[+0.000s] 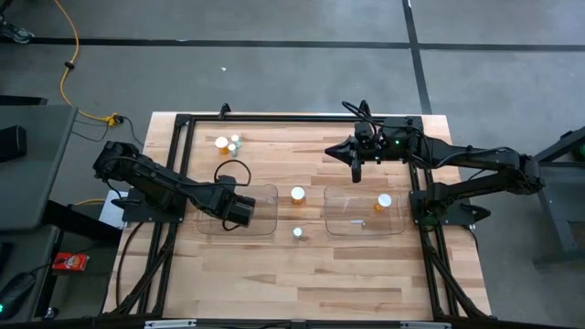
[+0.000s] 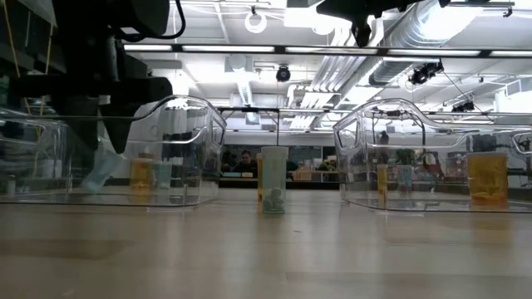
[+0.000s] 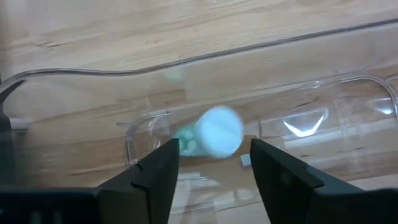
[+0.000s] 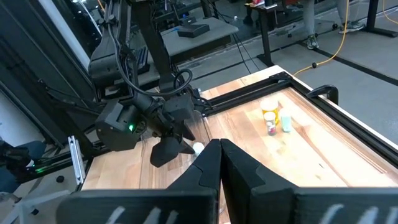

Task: Pick and place medicine bottles into bin by pill shape (circle, oval)
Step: Put the right blue capsule bottle into the right transparent bin

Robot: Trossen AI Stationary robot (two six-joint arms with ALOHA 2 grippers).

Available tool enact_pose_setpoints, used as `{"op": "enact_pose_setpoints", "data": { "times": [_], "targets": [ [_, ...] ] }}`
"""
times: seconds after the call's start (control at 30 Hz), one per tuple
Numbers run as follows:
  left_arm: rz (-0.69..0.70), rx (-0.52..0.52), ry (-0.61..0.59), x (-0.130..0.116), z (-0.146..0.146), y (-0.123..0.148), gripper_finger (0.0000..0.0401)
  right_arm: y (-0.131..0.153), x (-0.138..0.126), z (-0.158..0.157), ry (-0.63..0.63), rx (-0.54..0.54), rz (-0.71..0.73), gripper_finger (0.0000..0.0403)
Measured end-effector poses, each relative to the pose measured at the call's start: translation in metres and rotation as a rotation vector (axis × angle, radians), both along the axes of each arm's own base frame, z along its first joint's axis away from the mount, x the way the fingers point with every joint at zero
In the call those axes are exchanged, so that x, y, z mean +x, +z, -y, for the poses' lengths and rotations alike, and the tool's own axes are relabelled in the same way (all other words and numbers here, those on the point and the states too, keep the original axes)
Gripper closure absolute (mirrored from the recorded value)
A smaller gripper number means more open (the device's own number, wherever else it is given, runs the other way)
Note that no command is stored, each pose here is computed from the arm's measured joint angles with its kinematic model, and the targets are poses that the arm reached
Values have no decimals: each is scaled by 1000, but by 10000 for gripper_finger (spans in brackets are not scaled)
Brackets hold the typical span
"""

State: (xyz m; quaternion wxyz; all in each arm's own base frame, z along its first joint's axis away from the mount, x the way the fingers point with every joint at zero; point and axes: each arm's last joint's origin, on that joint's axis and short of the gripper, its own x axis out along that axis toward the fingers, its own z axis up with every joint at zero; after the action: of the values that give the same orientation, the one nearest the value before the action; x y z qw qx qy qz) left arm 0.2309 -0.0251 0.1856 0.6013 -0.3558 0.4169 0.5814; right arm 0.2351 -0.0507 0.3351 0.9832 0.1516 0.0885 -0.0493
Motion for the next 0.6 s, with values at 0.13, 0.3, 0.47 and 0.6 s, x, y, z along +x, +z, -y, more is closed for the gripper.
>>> {"op": "enact_pose_setpoints", "data": {
  "times": [0.13, 0.3, 0.47, 0.6],
  "targets": [
    [-8, -1, -17, 0, 0, 0, 189, 0, 0, 0, 0, 0, 0, 403],
    [-9, -1, -18, 0, 0, 0, 173, 0, 0, 0, 0, 0, 0, 403],
    [28, -23, -118, -4, 0, 19, 167, 0, 0, 0, 0, 0, 0, 403],
    [144, -15, -283, -9, -1, 61, 167, 0, 0, 0, 0, 1, -4, 403]
  ]
}}
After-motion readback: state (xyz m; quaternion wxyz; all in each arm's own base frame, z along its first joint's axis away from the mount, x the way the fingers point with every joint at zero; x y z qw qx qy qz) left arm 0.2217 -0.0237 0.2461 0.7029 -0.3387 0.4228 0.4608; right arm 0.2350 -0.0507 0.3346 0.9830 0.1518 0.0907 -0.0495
